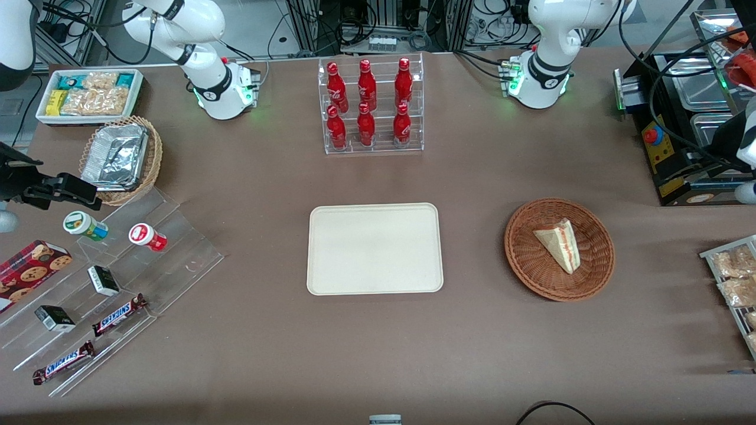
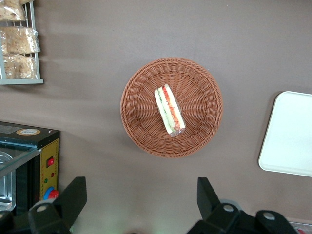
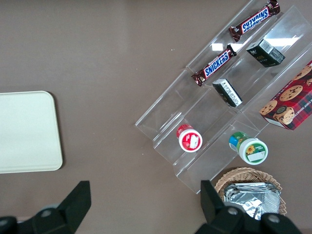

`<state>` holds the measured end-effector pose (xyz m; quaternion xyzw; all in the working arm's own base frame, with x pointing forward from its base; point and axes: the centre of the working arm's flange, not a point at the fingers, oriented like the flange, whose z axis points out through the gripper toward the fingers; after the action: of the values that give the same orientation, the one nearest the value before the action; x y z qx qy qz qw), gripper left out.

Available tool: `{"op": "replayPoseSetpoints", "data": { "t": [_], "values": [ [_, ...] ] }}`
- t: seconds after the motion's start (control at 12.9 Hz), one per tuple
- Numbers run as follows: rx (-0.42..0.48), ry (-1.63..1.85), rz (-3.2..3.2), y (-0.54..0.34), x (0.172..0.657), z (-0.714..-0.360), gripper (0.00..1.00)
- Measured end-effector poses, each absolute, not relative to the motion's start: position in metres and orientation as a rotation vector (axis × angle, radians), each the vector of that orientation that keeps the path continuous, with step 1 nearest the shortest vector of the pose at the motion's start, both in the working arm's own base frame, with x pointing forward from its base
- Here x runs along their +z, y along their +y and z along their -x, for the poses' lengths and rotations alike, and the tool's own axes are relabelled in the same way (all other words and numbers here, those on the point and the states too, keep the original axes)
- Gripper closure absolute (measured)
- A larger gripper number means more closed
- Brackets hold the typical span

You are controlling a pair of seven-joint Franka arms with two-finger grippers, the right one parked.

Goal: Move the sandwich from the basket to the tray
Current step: 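Move the left gripper over the wrapped sandwich in the wicker basket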

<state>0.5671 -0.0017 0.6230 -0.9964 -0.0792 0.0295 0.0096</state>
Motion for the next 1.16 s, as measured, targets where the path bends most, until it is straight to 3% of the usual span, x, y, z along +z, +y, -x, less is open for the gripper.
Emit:
{"op": "replayPoseSetpoints", "data": {
  "t": [0.7, 1.16],
  "values": [
    [0.150, -0.224, 3.110, -0.010, 0.598, -0.578, 0.00],
    [0.130, -0.356, 3.098, -0.010, 0.525, -0.585, 0.00]
  ]
}}
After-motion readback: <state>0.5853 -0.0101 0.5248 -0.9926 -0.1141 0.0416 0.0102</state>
